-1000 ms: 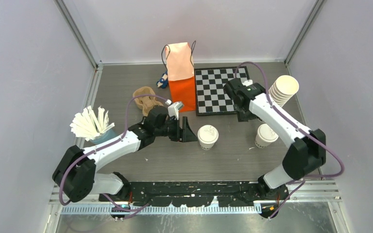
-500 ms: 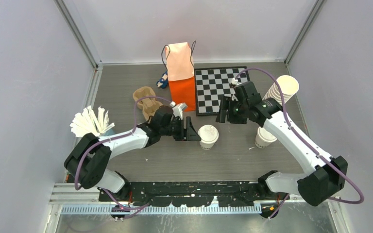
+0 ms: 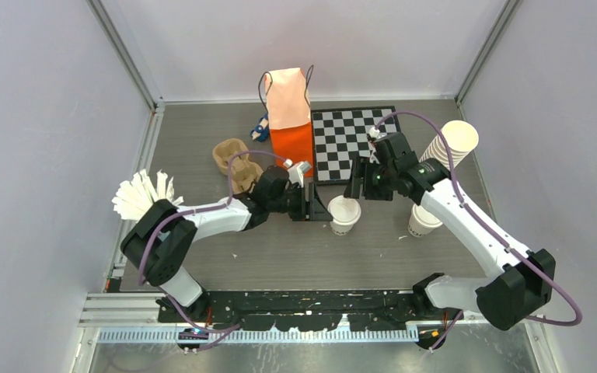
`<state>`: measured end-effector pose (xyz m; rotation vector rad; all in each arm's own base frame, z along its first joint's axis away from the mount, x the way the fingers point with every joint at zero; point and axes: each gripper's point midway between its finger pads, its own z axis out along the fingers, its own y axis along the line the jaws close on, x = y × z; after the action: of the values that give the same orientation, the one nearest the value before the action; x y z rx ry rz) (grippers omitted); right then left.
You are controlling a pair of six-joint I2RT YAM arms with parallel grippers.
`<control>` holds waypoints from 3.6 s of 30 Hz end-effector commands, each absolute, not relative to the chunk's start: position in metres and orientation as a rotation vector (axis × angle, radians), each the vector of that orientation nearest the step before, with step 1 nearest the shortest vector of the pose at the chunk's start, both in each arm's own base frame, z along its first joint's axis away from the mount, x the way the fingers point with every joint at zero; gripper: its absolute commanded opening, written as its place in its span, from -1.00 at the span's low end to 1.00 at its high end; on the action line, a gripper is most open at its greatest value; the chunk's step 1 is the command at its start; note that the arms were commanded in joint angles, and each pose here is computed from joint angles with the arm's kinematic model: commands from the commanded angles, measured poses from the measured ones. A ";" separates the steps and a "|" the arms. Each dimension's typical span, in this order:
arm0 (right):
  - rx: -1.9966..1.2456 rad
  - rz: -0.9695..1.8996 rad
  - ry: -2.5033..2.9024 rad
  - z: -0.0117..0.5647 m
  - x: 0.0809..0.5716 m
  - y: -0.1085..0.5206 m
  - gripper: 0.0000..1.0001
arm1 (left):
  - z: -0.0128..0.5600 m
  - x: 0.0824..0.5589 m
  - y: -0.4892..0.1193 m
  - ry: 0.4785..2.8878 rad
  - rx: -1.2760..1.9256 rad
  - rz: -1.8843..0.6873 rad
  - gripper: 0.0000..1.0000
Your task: Pack the takeout coffee
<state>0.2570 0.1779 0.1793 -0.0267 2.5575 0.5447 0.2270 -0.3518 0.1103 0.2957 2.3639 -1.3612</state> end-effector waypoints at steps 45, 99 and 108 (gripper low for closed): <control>-0.022 0.508 2.214 0.277 0.244 0.143 0.41 | 0.181 0.293 -0.366 2.111 0.385 -0.932 0.35; -0.296 0.772 2.260 0.265 0.209 0.180 0.43 | 0.325 0.435 -0.204 1.957 -0.005 -0.131 0.23; -0.290 0.777 2.237 0.274 0.207 0.178 0.43 | 0.299 0.449 -0.205 2.032 0.023 -0.114 -0.10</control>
<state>0.2068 0.1765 0.2533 -0.2715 2.3179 0.7520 0.4421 -0.2056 0.2952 0.0268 2.0331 -0.1133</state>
